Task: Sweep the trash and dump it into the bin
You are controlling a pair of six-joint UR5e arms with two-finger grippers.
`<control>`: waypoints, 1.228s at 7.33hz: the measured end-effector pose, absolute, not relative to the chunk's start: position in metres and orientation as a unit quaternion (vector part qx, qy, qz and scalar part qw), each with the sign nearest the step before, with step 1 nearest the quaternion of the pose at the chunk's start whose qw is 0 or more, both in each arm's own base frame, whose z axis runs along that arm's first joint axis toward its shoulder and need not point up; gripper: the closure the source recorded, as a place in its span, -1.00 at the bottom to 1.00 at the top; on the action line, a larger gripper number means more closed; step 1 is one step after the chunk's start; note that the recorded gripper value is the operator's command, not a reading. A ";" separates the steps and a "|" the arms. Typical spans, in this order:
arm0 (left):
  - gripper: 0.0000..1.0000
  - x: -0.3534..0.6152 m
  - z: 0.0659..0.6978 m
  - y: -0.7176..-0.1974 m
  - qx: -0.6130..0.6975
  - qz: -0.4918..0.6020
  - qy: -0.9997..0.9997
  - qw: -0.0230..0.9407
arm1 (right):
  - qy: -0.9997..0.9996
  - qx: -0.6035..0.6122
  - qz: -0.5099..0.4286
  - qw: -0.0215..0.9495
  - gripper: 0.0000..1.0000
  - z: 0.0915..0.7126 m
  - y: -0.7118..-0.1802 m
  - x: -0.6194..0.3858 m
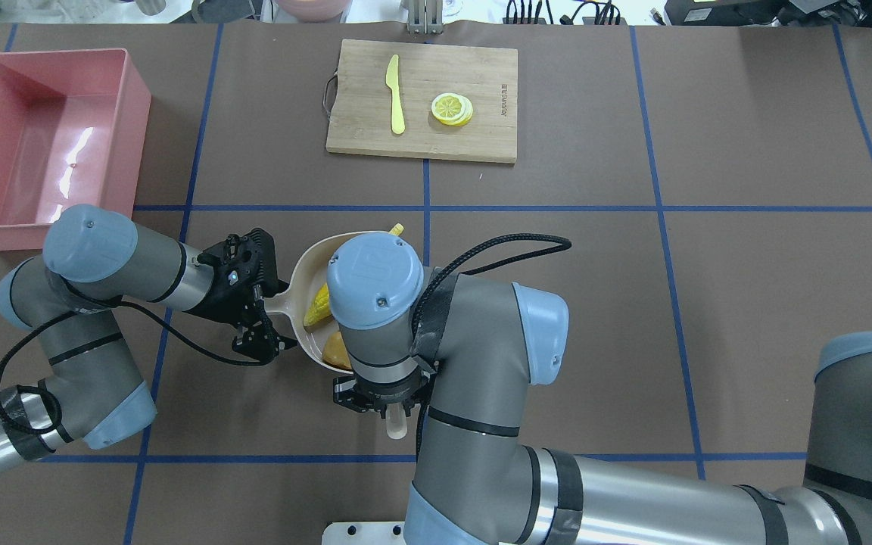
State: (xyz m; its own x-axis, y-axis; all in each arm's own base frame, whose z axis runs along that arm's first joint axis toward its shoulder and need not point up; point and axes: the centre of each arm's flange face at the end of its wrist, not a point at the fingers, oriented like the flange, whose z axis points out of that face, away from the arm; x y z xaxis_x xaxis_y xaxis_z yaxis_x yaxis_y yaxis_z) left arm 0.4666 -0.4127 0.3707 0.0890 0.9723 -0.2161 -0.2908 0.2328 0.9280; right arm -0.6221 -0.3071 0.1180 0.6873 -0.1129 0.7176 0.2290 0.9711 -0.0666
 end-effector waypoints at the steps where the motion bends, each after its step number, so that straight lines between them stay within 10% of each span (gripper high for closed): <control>1: -0.95 0.467 0.371 -0.413 0.372 0.495 0.458 0.637 | -0.385 -0.076 -0.097 0.914 1.00 0.112 -0.304 -0.626; 5: -0.84 0.467 0.371 -0.413 0.372 0.495 0.458 0.637 | -0.369 -0.080 -0.104 0.920 1.00 0.073 -0.306 -0.592; 9: -0.10 0.465 0.369 -0.413 0.373 0.495 0.459 0.637 | -0.333 -0.066 -0.106 0.935 1.00 0.165 -0.383 -0.478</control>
State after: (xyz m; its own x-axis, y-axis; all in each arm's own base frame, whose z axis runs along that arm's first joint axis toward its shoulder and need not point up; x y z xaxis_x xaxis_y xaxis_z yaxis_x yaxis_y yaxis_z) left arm 0.4654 -0.4129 0.3689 0.0896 0.9726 -0.2144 -0.2878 0.2313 0.9293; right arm -0.4782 -0.3832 0.1652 0.7555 -0.1536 0.6370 0.2413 0.9690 -0.0526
